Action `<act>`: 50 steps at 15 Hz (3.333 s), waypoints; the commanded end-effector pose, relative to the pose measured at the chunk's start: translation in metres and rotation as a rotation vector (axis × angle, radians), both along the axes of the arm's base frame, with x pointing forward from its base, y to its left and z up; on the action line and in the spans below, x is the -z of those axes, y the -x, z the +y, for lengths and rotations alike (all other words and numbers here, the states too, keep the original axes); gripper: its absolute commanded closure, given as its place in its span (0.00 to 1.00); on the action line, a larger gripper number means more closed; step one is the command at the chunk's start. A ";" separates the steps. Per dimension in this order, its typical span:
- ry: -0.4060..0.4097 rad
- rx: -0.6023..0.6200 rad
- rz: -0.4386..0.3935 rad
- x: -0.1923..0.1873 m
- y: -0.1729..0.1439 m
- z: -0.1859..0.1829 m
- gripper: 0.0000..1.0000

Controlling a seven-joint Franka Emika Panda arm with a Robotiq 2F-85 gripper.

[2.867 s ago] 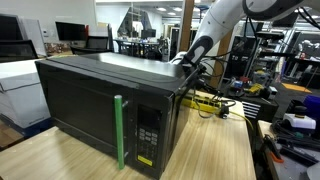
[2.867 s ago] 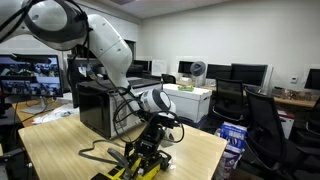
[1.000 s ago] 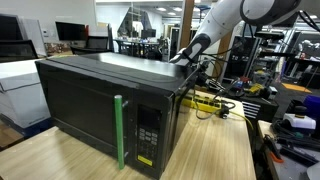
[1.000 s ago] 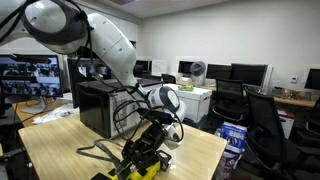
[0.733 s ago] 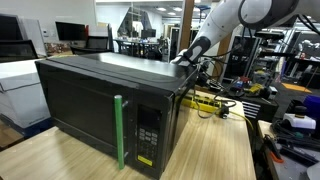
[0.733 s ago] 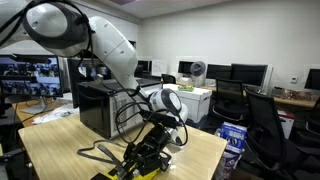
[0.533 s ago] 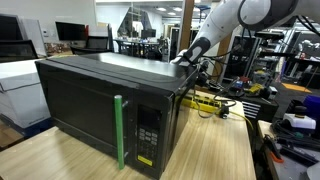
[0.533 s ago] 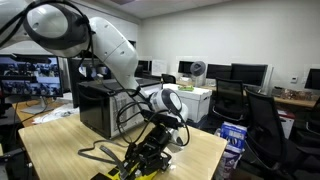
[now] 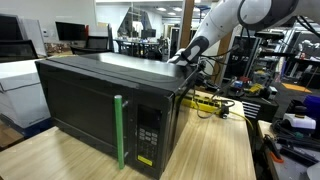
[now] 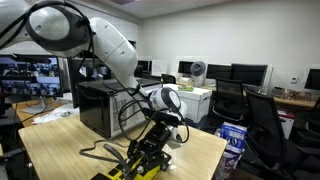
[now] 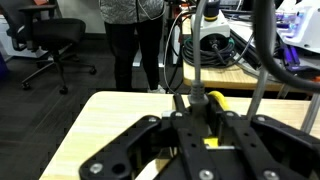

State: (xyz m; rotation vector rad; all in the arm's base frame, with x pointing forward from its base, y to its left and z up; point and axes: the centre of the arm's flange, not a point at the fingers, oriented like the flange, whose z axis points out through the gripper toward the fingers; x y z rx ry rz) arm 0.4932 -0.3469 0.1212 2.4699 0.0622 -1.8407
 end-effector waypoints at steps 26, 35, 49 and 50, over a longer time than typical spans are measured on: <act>-0.099 -0.029 0.074 0.039 -0.019 -0.004 0.93; -0.080 -0.028 -0.002 0.040 -0.015 -0.004 0.93; 0.021 -0.080 -0.090 0.049 -0.004 0.010 0.93; 0.024 -0.085 -0.094 0.048 -0.004 0.011 0.93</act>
